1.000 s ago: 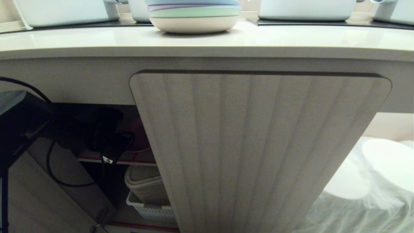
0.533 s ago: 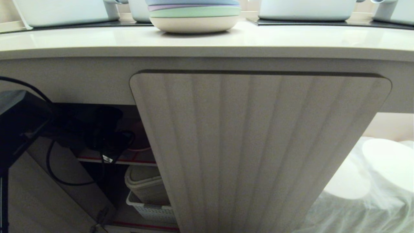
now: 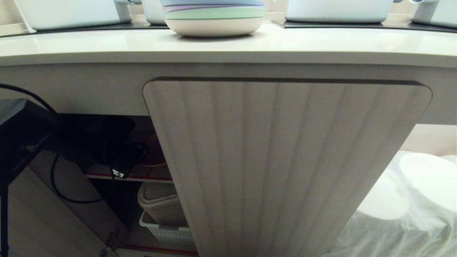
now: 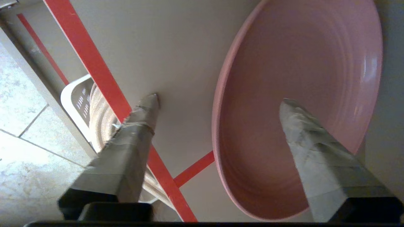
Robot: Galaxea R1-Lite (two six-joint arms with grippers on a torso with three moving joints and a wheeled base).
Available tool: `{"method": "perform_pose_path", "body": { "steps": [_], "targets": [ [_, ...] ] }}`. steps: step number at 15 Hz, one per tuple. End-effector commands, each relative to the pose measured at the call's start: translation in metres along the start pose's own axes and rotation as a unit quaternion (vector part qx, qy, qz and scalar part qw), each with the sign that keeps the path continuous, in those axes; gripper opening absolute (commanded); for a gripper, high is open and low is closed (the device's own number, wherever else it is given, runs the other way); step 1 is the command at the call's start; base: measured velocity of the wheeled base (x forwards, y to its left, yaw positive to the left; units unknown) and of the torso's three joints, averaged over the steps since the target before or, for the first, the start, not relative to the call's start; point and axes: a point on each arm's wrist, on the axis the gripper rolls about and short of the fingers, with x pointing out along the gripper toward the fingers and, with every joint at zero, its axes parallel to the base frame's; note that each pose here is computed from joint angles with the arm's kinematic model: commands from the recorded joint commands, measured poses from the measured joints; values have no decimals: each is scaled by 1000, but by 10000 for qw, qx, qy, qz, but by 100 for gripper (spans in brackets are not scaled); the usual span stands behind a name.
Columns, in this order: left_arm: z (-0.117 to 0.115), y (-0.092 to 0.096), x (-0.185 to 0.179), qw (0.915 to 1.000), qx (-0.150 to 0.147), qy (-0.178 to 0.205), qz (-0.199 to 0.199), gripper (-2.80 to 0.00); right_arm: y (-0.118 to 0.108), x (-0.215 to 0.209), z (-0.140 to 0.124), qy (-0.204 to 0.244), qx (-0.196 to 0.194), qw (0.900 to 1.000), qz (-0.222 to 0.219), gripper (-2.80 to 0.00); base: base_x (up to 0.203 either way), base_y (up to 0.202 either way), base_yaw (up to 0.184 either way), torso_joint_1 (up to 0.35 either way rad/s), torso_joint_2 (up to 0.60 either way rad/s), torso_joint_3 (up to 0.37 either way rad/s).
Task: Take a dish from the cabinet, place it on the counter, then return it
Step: Put it back into the cabinet
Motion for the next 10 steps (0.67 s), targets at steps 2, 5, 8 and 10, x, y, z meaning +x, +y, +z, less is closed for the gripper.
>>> {"method": "perform_pose_path", "body": {
  "steps": [2,5,8,10],
  "targets": [
    [1,-1,-6,10000,-33,-17,-33,0,0,0,0,0,2,10000,-1,-280,0,0,0,0,0,0],
    [0,3,-9,10000,-27,-9,14,0,0,0,0,-7,2,10000,0,-280,0,0,0,0,0,0],
    [-2,10,-11,9999,-14,30,120,0,0,0,0,0,2,10000,-1,-280,0,0,0,0,0,0],
    [-2,12,-15,9999,1,40,115,0,0,0,0,-7,2,10000,0,-280,0,0,0,0,0,0]
  ]
}}
